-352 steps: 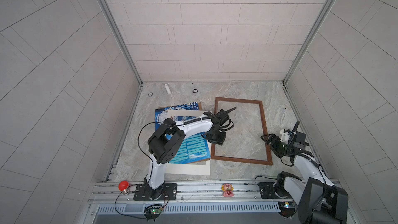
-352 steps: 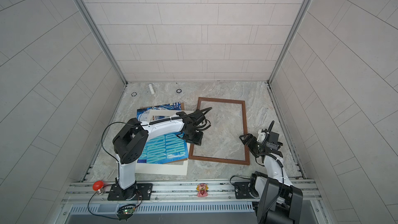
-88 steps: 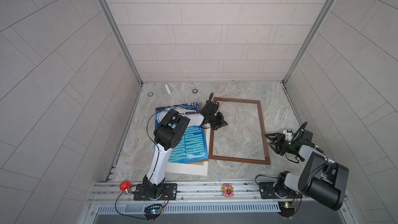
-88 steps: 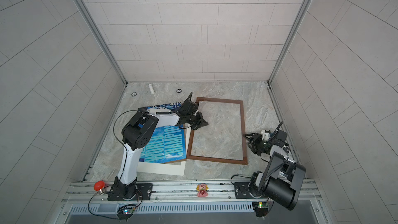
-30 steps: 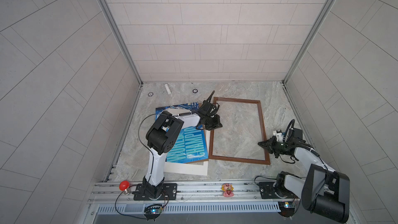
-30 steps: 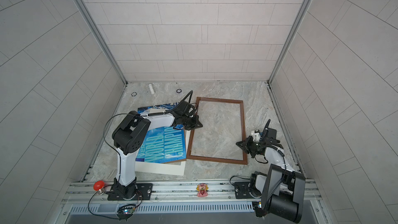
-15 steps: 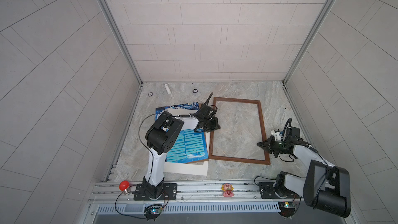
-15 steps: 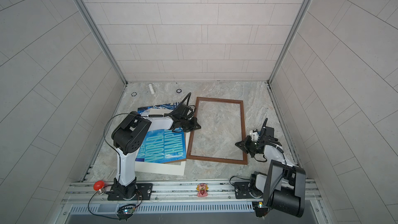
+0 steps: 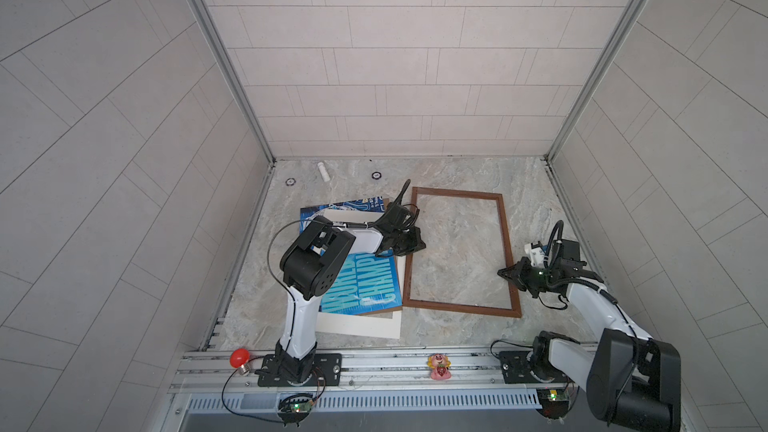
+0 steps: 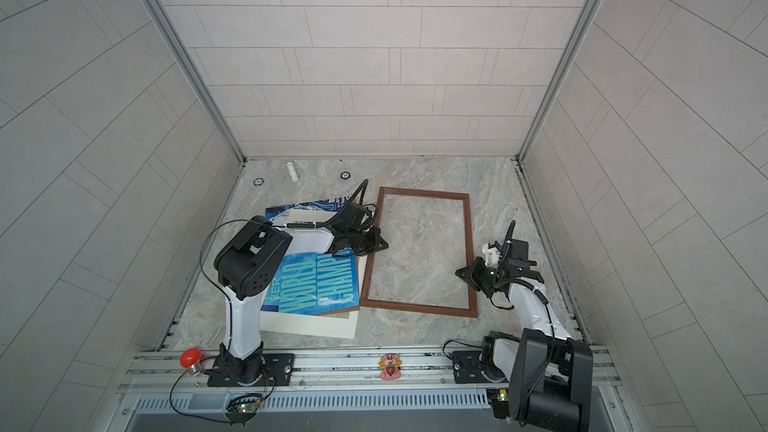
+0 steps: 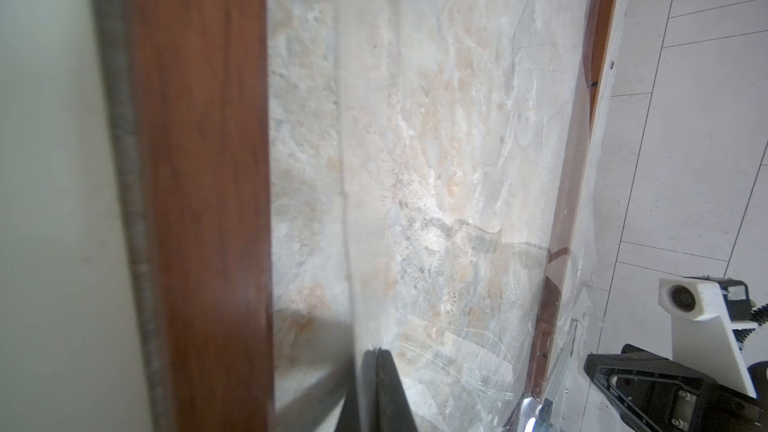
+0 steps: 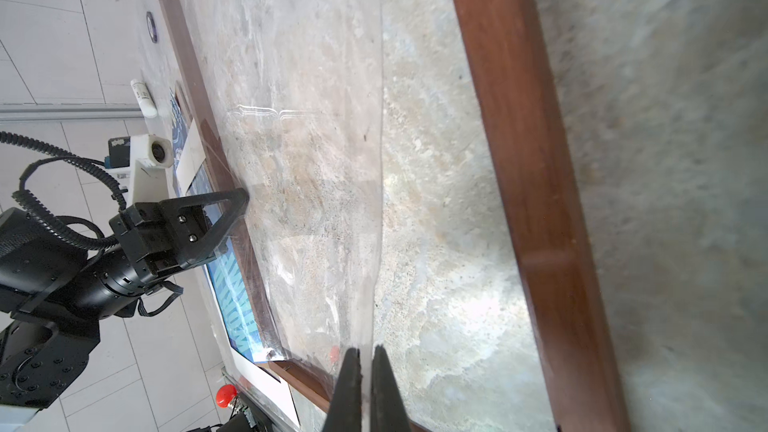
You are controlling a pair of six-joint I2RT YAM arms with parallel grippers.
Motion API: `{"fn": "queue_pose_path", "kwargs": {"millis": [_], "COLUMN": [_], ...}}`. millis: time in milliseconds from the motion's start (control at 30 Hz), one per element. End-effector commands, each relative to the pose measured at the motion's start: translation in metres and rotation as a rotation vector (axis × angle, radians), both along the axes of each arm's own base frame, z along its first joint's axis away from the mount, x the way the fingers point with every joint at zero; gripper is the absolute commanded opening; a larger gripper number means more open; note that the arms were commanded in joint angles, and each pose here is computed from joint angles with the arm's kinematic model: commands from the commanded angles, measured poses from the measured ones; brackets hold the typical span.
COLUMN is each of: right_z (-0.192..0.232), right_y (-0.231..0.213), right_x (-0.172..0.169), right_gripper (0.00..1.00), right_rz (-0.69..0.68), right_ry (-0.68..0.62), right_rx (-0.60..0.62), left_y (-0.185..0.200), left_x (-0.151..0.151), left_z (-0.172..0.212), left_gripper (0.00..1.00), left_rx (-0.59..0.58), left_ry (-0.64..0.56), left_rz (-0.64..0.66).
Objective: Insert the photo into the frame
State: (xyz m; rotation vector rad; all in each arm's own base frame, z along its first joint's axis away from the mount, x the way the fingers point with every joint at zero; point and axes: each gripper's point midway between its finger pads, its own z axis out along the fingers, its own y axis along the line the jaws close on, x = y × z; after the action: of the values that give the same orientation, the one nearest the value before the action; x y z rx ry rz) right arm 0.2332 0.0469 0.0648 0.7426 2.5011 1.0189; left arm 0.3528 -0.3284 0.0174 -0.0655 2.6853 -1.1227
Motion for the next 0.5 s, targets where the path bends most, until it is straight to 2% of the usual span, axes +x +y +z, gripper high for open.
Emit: {"fn": "queue_pose_path", "kwargs": {"millis": [0,300,467], "right_z": [0.013,0.021,0.035], "right_y": [0.001,0.002,0.004], "right_x": [0.002,0.001,0.004], "right_gripper": [0.00,0.00,0.00], "right_rz": [0.028,0.024,0.040], "right_ry": [-0.048,-0.099,-0.146], "right_rx": [-0.036,-0.061,-0.072], "left_y": [0.010,0.012,0.009], "left_x": [0.002,0.001,0.001], "left_z": [-0.003,0.005,0.020], "left_gripper": [0.00,0.00,0.00], "left_rx": [0.029,0.024,-0.024], "left_ry": [-0.027,-0.066,-0.109], "left_rz": [0.041,0.046,0.059]}}
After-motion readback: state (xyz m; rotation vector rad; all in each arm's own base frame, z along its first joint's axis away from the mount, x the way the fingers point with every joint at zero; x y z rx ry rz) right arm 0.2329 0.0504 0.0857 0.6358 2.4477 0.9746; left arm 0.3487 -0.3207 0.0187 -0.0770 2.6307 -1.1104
